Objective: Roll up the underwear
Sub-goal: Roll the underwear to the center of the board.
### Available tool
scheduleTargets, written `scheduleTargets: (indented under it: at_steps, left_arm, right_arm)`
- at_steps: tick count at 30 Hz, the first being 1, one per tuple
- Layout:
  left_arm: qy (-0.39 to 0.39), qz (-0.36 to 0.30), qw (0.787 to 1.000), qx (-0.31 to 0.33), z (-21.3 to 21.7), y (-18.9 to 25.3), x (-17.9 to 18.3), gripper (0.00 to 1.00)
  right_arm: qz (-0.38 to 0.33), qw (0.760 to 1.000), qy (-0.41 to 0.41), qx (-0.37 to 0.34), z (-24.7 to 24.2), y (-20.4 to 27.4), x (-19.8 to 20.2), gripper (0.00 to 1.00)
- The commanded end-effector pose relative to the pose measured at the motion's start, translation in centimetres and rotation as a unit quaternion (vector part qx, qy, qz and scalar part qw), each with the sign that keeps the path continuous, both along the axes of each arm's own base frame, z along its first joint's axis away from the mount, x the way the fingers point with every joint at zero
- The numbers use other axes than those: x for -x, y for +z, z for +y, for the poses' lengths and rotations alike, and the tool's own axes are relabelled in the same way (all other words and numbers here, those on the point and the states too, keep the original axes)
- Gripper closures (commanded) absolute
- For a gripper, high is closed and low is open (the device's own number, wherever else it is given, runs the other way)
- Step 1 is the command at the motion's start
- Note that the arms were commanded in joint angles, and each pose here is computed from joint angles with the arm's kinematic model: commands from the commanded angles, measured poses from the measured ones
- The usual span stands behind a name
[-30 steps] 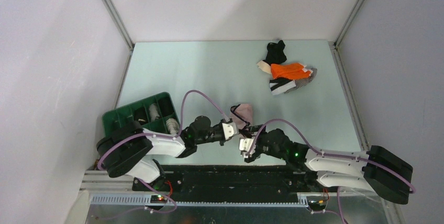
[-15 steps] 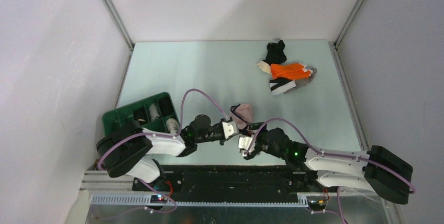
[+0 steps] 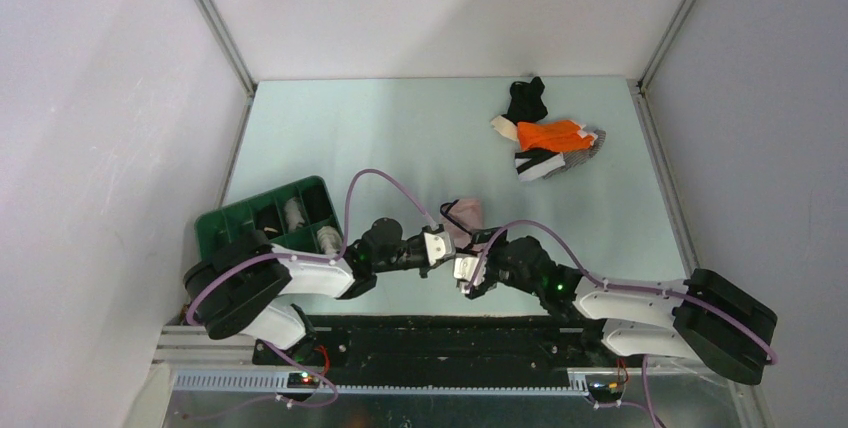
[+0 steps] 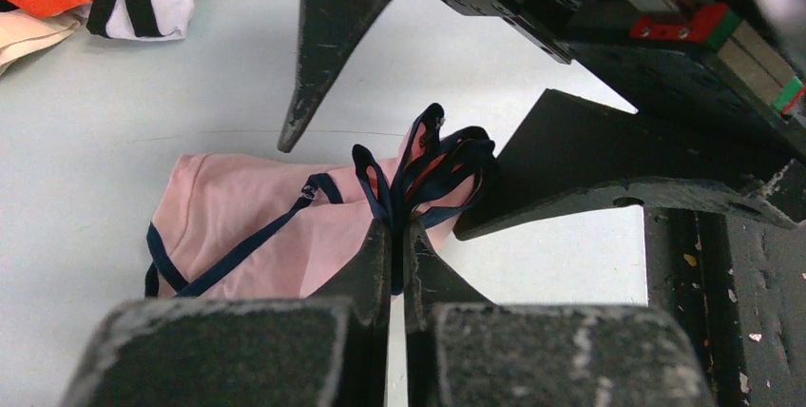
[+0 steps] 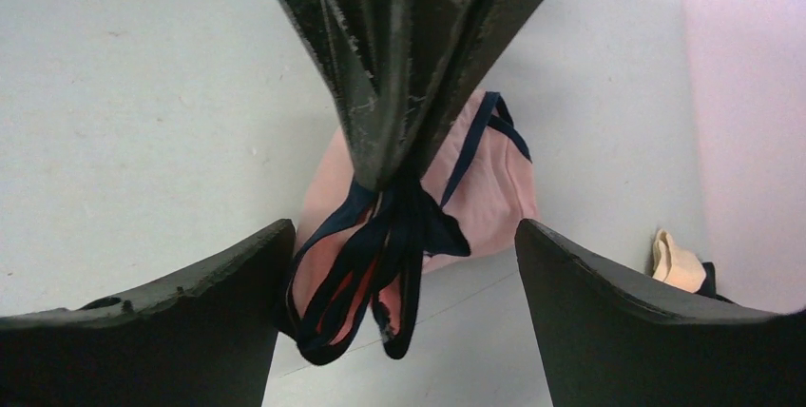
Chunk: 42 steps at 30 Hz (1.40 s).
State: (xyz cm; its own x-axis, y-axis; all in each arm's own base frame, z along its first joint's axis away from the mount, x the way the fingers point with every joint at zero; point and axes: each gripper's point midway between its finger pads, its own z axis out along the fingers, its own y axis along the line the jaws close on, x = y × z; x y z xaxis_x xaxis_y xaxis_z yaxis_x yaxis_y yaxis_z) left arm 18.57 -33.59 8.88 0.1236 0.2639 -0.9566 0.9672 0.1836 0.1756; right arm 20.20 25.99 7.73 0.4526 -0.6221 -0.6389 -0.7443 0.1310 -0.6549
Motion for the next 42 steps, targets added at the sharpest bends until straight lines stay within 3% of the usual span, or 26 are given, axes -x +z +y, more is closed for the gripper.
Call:
scheduleTargets:
  at_steps: [1,5,11,19,31,34,36,42]
  left_arm:
    - [-0.011,-0.024,0.999,0.027,-0.7,2.3,-0.5,1.0]
    - [-0.015,-0.029,0.999,0.025,-0.8,2.3,-0.5,1.0]
    - [-0.013,-0.035,0.999,0.021,-0.6,2.2,-0.6,1.0]
    - [-0.008,-0.044,0.999,0.014,-0.4,1.9,-1.0,1.0]
    - [-0.01,-0.049,0.999,0.005,-0.2,1.6,-1.1,1.0]
    - [-0.009,-0.047,0.999,-0.003,0.0,1.2,-1.2,1.0]
    - [-0.003,-0.041,0.999,-0.009,0.3,0.9,-1.4,1.0]
    - [-0.018,0.035,0.999,-0.02,0.5,0.3,-0.6,1.0]
  right_arm:
    - [-0.032,0.999,0.0,-0.038,1.2,3.2,-1.5,0.11]
    - [-0.048,0.998,0.003,-0.029,1.3,3.0,-2.2,0.12]
    - [-0.032,0.998,0.038,-0.029,1.5,2.9,-2.0,0.27]
    - [0.019,0.996,0.082,-0.037,1.3,3.0,0.4,0.55]
    - [0.047,0.996,0.072,-0.018,1.5,1.6,-0.3,0.66]
    - [0.072,0.995,0.07,-0.008,1.1,1.1,-0.3,0.91]
    - [0.091,0.993,0.068,-0.006,0.9,1.1,-0.2,1.0]
    - [0.218,0.972,0.08,0.043,-0.6,-0.7,2.0,1.0]
